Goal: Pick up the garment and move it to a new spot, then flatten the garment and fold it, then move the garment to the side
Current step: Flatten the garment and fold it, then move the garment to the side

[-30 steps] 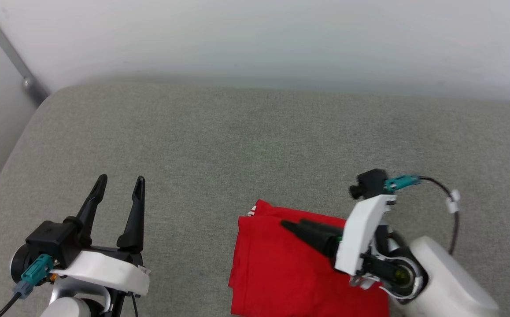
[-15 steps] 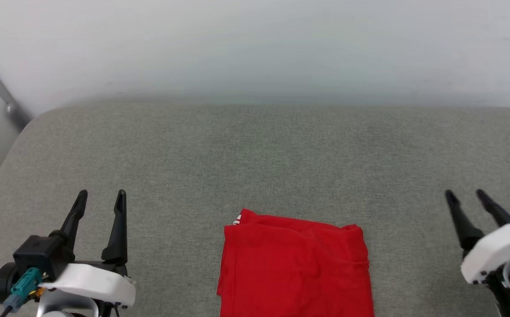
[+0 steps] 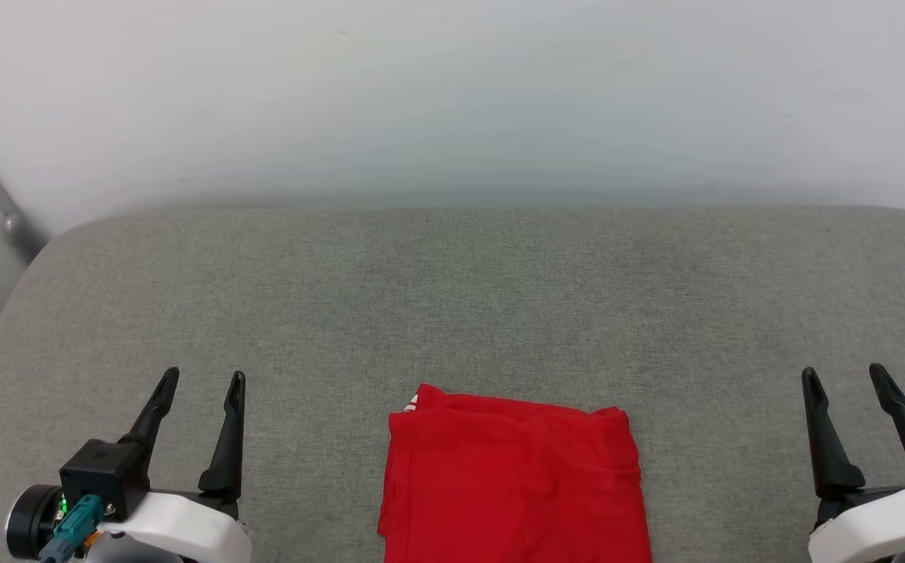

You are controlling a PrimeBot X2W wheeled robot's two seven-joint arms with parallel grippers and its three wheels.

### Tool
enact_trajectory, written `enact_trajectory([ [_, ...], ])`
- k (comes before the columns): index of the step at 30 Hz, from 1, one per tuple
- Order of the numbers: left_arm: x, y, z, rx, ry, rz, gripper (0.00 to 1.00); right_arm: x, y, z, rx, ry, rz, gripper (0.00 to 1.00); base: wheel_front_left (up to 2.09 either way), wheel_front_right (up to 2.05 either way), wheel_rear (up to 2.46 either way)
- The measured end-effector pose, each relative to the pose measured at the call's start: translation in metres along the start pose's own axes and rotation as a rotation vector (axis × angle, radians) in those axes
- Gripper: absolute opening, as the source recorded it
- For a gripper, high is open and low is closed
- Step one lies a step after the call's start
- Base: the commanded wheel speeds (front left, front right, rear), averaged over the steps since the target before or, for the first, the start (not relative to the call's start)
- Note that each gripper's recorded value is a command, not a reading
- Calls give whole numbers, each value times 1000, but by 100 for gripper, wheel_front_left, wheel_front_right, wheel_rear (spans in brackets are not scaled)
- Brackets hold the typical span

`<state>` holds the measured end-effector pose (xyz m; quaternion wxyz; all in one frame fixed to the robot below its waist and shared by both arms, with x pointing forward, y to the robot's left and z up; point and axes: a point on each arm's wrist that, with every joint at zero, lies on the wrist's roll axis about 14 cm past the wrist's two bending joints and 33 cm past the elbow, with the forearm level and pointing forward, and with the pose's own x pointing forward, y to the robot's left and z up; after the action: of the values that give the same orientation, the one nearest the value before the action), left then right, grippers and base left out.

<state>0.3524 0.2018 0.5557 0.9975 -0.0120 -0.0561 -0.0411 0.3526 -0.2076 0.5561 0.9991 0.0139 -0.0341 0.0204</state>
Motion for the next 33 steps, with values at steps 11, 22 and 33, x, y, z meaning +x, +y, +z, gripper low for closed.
enact_trajectory([
  [11,-6,2,-13,-6,34,23,100,-7,18,9,17,-35,35,100,0,0,0],
  [22,-3,9,-10,-13,15,49,100,-7,15,4,27,0,32,100,0,0,0],
  [33,-5,26,0,-46,-31,126,100,-23,-85,-49,134,327,-174,100,0,0,0],
])
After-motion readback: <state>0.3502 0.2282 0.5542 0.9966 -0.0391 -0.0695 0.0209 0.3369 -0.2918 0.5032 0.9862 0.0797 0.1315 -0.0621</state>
